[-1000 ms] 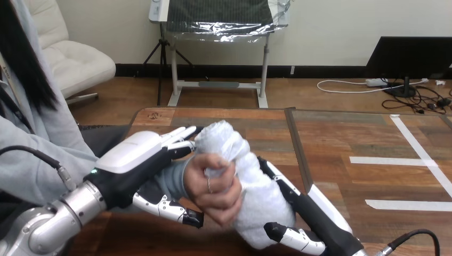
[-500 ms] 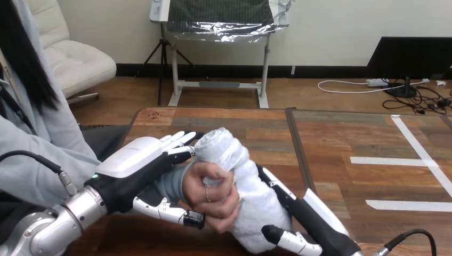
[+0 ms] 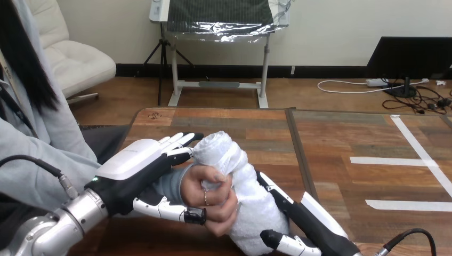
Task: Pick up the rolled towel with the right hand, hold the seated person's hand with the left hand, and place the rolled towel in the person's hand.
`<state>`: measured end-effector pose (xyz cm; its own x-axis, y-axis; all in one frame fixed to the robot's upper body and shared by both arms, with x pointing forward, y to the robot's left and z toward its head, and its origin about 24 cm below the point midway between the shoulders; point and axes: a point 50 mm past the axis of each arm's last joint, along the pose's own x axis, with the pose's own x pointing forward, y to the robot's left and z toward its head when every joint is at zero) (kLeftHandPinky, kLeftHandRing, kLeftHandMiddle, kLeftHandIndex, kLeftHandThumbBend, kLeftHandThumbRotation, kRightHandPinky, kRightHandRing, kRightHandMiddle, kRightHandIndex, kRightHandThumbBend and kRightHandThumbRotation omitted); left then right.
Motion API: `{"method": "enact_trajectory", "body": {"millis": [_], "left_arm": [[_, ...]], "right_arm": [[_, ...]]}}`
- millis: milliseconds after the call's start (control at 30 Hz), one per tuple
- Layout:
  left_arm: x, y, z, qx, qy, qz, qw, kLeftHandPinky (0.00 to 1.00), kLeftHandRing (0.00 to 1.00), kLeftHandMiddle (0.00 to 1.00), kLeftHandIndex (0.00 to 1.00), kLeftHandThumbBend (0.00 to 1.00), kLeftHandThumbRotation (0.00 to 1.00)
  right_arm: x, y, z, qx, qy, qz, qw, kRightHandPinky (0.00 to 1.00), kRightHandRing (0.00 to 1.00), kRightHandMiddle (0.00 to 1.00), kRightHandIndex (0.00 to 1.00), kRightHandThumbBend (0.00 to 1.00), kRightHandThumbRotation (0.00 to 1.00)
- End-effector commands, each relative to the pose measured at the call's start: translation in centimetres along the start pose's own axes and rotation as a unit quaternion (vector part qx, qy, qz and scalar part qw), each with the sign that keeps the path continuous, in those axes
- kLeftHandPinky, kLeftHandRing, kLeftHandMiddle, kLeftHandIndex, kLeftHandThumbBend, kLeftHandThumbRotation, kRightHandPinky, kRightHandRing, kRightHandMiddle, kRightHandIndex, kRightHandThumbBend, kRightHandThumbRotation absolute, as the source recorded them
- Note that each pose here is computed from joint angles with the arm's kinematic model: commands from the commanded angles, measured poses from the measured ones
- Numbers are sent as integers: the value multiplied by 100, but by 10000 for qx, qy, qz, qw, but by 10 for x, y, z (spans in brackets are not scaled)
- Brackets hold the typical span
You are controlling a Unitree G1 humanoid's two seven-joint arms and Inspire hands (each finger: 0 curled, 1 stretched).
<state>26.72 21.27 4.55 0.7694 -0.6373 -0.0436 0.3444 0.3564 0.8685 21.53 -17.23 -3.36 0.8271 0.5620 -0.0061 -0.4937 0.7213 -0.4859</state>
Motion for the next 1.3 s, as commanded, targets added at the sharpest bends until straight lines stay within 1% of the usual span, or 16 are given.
{"method": "enact_trajectory", "body": {"millis": [0, 167, 533, 933, 1200, 1267], "left_arm": [[6, -6, 7, -173, -201, 163, 9995, 100, 100, 100, 100, 100, 85], [5, -11, 8, -174, -184, 193, 9995, 100, 100, 100, 100, 100, 87], [3, -19, 8, -226, -114, 329, 9991, 100, 100, 100, 100, 100, 89], [0, -26, 6, -340, 16, 551, 9979, 100, 100, 100, 100, 100, 89], [-2, -29, 6, -477, 31, 704, 9964, 100, 100, 100, 100, 100, 86], [-4, -28, 14, -948, -397, 1088, 9887, 100, 100, 100, 100, 100, 83]], "right_arm": [[11, -8, 4, -174, -127, 8, 9998, 100, 100, 100, 100, 100, 98], [10, -6, 3, -163, -62, 38, 9998, 100, 100, 100, 100, 100, 99], [9, -3, 1, -110, -50, 72, 9999, 100, 100, 100, 100, 100, 100], [9, 0, 0, -59, 10, 88, 9999, 100, 100, 100, 100, 100, 100], [8, 2, 0, -28, 9, 50, 10000, 98, 100, 100, 100, 100, 99], [6, 1, -1, 45, 20, -63, 10000, 97, 100, 100, 100, 100, 99]]}}
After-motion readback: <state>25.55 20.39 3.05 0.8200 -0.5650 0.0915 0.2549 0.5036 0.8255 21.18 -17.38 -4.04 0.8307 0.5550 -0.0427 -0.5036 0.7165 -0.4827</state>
